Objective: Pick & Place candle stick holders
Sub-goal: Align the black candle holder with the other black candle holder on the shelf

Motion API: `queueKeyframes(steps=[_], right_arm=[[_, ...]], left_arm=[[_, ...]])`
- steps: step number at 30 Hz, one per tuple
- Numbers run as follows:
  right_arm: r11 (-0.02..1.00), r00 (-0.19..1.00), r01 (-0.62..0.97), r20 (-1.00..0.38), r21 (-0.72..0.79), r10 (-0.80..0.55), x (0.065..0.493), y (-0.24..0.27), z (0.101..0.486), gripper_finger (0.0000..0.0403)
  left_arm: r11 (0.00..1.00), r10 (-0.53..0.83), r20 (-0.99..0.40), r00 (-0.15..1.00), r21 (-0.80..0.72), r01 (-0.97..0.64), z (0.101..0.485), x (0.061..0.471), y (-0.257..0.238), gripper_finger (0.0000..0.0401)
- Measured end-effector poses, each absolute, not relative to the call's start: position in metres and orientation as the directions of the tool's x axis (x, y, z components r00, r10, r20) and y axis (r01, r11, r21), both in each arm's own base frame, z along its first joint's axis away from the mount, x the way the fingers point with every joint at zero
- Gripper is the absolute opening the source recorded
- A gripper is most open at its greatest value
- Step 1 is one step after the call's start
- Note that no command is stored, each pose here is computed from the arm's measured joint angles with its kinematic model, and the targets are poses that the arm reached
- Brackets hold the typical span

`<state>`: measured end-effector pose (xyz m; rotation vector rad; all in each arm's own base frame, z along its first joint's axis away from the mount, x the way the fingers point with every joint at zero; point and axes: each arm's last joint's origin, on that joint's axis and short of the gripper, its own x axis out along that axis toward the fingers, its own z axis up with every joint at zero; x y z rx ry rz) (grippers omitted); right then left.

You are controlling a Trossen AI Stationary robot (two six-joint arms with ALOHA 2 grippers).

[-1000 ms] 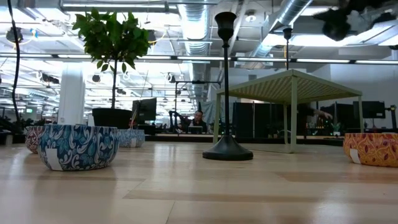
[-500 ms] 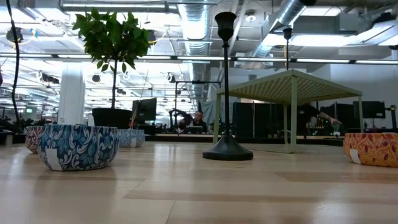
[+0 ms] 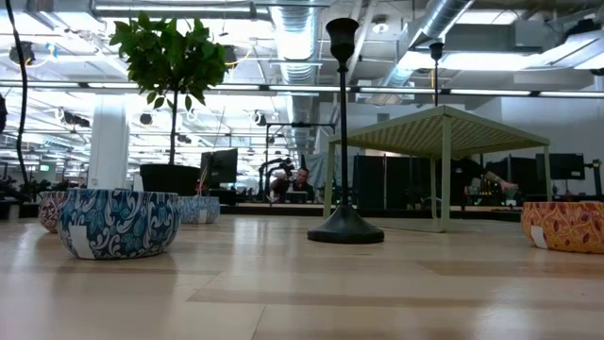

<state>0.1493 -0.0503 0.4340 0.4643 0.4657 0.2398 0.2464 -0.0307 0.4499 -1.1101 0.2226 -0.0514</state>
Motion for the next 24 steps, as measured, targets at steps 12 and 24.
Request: queueKeyframes(steps=[12,24], right_arm=[[0.869,0.843,-0.093,-0.426,0.486,0.328,0.179,-0.065,0.427,0.0217],[0.939,0.834,-0.056,-0.502,0.34,0.231,0.212,-0.081,0.449,0.0217]], left_arm=[[0.595,-0.081,-0.155,0.985,-0.8,-0.077,0.45,0.248,-0.007,0.0134],[0.696,-0.012,-0.161,0.987,-0.71,-0.107,0.449,0.248,0.008,0.0134]])
